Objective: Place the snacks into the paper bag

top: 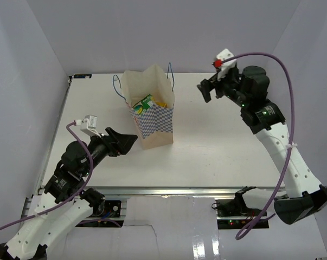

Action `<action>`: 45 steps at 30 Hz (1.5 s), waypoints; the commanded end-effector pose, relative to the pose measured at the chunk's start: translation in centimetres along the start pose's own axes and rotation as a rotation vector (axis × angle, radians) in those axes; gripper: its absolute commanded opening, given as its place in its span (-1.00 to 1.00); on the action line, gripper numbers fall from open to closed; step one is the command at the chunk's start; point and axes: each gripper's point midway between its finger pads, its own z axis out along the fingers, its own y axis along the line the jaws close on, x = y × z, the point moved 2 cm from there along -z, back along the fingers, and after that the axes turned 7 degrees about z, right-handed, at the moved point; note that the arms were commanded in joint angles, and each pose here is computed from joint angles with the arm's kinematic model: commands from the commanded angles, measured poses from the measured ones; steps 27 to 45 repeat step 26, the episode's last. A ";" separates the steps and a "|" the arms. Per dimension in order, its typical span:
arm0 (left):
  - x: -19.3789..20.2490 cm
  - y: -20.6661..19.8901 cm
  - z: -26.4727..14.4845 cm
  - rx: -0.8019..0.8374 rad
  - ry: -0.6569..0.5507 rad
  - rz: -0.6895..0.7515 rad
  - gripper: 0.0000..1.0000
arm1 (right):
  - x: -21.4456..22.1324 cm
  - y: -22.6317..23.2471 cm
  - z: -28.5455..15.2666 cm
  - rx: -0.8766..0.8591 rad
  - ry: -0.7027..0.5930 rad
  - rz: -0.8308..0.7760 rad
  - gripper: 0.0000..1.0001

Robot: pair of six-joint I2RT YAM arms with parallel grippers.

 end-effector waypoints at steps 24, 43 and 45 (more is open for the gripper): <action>0.2 4.0 -2.5 -0.223 -0.009 0.064 0.96 | 20.0 -6.5 -11.9 0.522 0.421 0.374 0.80; 0.3 4.0 -2.6 -0.224 -0.005 0.064 0.96 | 19.6 -6.8 -11.6 0.527 0.403 0.370 0.80; 0.3 4.0 -2.6 -0.224 -0.005 0.064 0.96 | 19.6 -6.8 -11.6 0.527 0.403 0.370 0.80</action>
